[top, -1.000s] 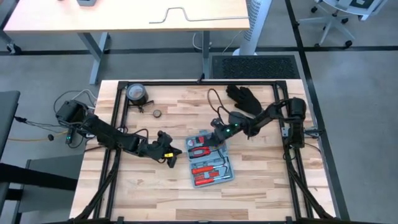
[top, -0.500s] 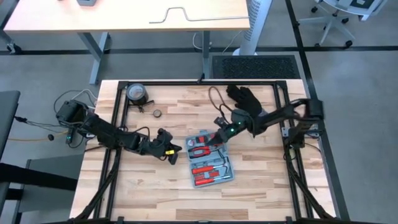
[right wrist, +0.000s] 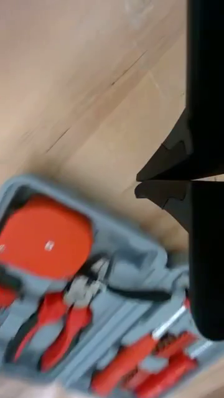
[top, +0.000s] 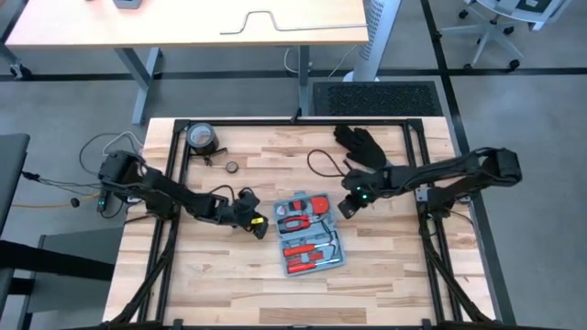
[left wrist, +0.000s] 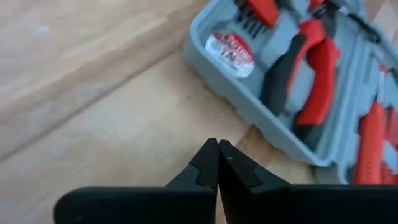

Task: Prefit tool cases
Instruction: Put the black electrical tape into the gray toolbox

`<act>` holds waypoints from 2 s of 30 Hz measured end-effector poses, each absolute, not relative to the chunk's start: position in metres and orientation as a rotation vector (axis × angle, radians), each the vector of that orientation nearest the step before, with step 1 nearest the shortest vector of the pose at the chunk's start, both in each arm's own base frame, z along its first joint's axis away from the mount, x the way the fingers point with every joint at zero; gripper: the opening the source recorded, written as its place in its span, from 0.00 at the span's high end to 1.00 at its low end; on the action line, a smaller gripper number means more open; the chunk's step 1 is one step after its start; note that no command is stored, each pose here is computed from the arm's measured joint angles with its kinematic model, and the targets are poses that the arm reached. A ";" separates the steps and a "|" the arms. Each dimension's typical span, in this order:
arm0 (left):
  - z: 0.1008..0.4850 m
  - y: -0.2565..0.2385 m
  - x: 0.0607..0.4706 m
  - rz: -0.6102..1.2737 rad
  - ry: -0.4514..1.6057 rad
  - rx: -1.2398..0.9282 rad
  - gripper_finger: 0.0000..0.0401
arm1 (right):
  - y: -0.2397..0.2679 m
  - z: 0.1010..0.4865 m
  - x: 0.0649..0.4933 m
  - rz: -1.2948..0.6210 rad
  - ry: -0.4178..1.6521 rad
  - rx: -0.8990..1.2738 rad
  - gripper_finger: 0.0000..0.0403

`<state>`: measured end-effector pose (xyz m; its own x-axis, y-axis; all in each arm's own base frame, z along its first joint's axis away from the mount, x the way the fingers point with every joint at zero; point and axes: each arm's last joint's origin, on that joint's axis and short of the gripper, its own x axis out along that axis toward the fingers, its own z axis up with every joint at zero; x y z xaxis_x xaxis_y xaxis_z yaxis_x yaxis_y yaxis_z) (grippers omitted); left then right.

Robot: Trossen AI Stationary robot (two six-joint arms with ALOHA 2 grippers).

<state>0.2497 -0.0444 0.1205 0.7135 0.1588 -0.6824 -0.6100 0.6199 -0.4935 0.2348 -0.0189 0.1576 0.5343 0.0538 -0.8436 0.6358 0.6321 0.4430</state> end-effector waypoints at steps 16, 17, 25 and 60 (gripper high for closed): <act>0.106 0.020 0.278 0.392 0.644 -0.764 1.00 | -0.018 0.122 0.263 -0.326 0.988 0.953 1.00; 0.106 0.022 0.277 0.378 0.655 -0.762 1.00 | -0.019 0.122 0.263 -0.327 0.992 0.957 1.00; 0.122 0.025 0.264 0.300 0.749 -0.695 1.00 | -0.023 0.130 0.256 -0.332 0.976 0.938 1.00; 0.172 0.093 0.243 0.437 0.450 -0.649 1.00 | -0.004 0.229 0.250 -0.048 0.099 1.076 1.00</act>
